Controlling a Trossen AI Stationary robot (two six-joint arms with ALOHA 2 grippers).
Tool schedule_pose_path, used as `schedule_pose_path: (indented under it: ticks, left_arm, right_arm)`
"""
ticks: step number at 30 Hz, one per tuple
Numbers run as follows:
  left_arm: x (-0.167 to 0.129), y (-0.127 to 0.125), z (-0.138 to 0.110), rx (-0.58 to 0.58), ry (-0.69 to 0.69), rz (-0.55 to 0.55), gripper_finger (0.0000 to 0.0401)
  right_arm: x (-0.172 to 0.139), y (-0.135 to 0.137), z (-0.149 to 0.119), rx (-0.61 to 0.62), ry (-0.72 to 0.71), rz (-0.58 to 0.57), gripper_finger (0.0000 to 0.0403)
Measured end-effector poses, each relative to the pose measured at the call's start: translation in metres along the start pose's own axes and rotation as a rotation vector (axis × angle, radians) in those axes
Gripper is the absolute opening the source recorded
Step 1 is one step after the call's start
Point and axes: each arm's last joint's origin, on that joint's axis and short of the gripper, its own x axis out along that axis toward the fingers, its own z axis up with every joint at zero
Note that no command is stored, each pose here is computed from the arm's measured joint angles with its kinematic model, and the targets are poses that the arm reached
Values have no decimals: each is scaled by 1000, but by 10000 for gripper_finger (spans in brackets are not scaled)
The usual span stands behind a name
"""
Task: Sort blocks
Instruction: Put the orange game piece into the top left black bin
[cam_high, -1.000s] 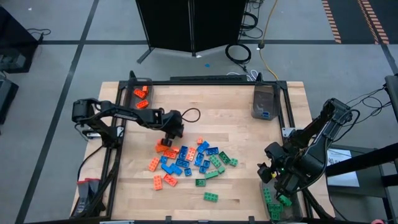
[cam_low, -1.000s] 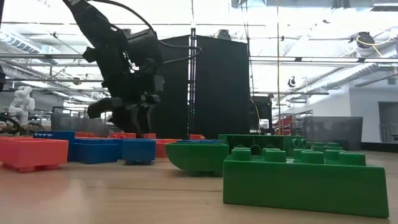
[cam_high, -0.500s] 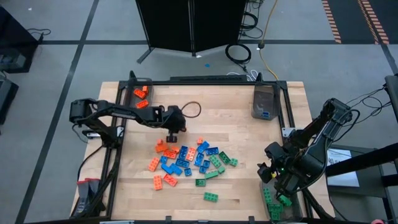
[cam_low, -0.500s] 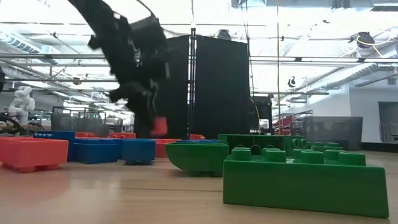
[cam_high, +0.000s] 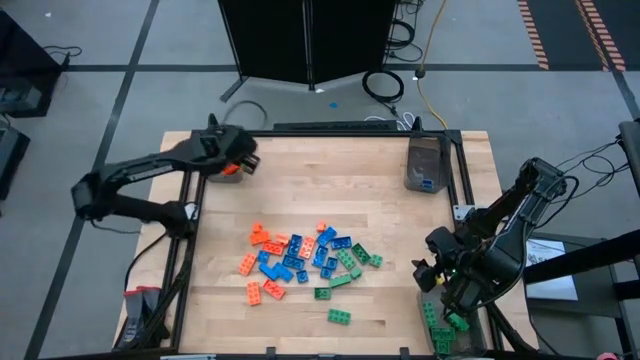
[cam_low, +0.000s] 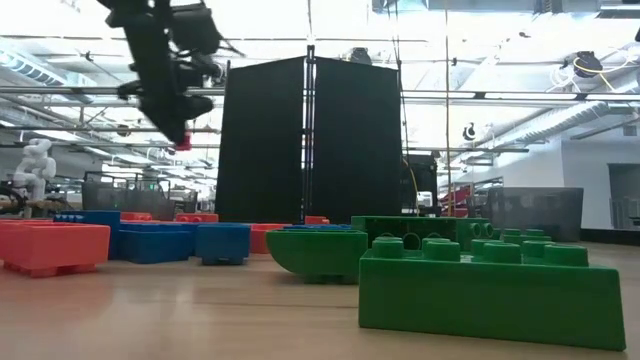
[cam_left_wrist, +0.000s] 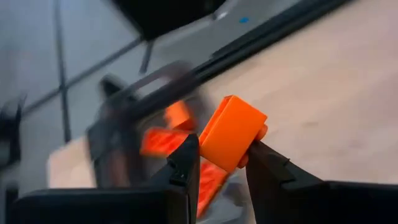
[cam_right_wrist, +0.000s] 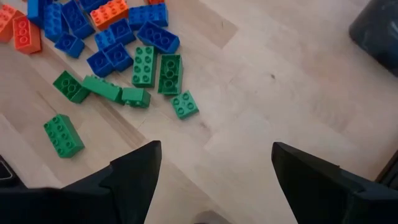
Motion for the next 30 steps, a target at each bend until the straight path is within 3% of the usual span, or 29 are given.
schedule_pose_path:
  ticks: [6,14,20,30]
  left_arm:
    - [15,27,-8,-157,84,35,89]
    - [52,33,-36,-190,232,55,89]
    - [58,37,-40,-214,255,57,90]
    - [58,35,-37,-126,247,-2,276]
  right_arm:
    - [0,-1,1,-25,-20,-5,299]
    - [0,-1,1,-23,-20,-3,299]
    - [0,-1,1,-22,-20,-3,299]
    - [0,-1,1,-24,-20,-3,299]
